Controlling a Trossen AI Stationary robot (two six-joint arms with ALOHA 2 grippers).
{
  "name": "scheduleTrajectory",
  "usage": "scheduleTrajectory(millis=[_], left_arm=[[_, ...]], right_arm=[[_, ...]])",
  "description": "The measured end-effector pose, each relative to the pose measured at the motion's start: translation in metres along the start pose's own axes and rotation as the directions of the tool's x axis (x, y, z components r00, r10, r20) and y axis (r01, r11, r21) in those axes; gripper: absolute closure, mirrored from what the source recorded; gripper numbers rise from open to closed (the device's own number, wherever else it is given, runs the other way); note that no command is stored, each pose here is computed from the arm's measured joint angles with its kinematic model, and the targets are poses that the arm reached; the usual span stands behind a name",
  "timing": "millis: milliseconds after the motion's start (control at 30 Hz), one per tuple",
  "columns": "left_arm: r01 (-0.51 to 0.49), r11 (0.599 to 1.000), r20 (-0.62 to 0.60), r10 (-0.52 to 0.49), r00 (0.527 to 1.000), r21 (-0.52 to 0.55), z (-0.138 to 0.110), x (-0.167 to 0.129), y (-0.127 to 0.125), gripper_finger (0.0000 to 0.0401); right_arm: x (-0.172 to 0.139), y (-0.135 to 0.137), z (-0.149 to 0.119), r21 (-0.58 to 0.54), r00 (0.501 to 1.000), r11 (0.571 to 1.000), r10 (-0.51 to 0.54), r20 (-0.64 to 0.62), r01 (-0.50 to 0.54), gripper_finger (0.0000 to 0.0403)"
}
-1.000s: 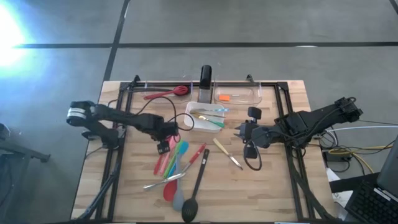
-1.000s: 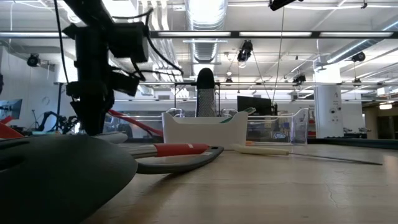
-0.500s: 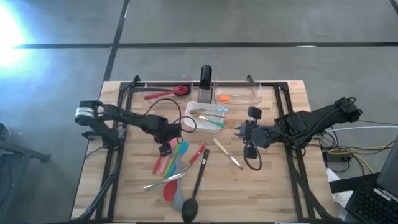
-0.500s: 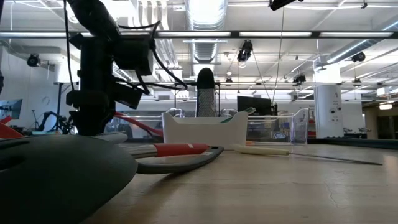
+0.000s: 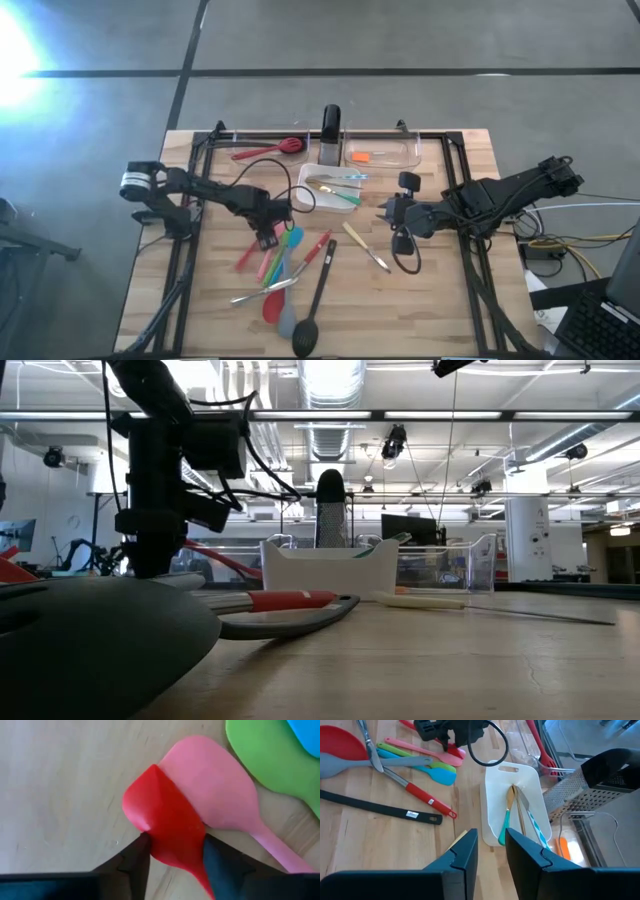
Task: Pick & Place Kitchen Items
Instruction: Put the red spatula into the right transparent bin
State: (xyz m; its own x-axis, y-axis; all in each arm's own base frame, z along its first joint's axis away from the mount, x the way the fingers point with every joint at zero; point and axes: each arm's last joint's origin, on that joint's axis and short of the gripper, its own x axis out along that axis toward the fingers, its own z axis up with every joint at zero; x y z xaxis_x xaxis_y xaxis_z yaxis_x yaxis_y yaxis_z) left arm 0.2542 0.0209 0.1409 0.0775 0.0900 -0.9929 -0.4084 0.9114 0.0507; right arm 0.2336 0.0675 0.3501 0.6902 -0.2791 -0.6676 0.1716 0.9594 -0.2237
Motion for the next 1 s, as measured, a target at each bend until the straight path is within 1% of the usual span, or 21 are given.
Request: scheduleTrajectory(millis=[100, 167, 400, 600, 767, 800, 833, 867, 933, 1000], left_arm=[[-0.007, 1.0, 0.003, 0.007, 1.0, -0.011, 0.0, 0.0, 0.0, 0.027], [-0.014, 1.0, 0.002, 0.014, 1.0, -0.016, 0.0, 0.0, 0.001, 0.0279], [-0.024, 1.0, -0.012, 0.024, 1.0, -0.015, -0.001, 0.0, 0.001, 0.028], [-0.025, 1.0, -0.015, 0.025, 1.0, 0.004, -0.003, -0.002, 0.002, 0.0282], [0.01, 0.999, 0.012, -0.01, 1.0, 0.031, -0.004, -0.011, 0.003, 0.0288], [0.021, 0.999, 0.015, -0.022, 1.0, 0.036, -0.005, -0.014, 0.004, 0.0304], [0.031, 0.999, 0.022, -0.032, 0.999, 0.036, -0.007, -0.018, 0.004, 0.0351], [0.036, 0.999, 0.032, -0.038, 0.999, 0.036, -0.008, -0.021, 0.005, 0.0378], [0.045, 0.998, 0.05, -0.047, 0.998, 0.037, -0.01, -0.029, 0.007, 0.0397], [0.061, 0.997, 0.086, -0.064, 0.994, 0.043, -0.011, -0.036, 0.008, 0.0401]], right_arm=[[0.0, 0.0, 0.0, 0.0, 1.0, 1.0, 0.0, 0.0, 0.0, 0.0314], [0.0, 0.0, 0.0, 0.001, 1.0, 1.0, 0.0, 0.001, 0.0, 0.0319], [0.0, 0.0, 0.0, 0.001, 1.0, 1.0, 0.0, 0.001, 0.0, 0.0328], [0.0, 0.0, 0.0, 0.001, 1.0, 1.0, 0.0, 0.001, 0.0, 0.0322], [0.0, 0.0, 0.0, 0.001, 1.0, 1.0, 0.0, 0.001, 0.0, 0.0315], [0.0, 0.0, 0.0, 0.001, 1.0, 1.0, 0.0, 0.001, 0.0, 0.0314], [0.0, 0.0, 0.0, 0.001, 1.0, 1.0, 0.0, 0.001, 0.0, 0.0313], [0.0, 0.0, 0.0, 0.001, 1.0, 1.0, 0.0, 0.001, 0.0, 0.0312], [0.0, 0.0, 0.0, 0.001, 1.0, 1.0, 0.0, 0.001, 0.0, 0.0312], [0.0, 0.0, 0.0, 0.001, 1.0, 1.0, 0.0, 0.001, 0.0, 0.0315]])
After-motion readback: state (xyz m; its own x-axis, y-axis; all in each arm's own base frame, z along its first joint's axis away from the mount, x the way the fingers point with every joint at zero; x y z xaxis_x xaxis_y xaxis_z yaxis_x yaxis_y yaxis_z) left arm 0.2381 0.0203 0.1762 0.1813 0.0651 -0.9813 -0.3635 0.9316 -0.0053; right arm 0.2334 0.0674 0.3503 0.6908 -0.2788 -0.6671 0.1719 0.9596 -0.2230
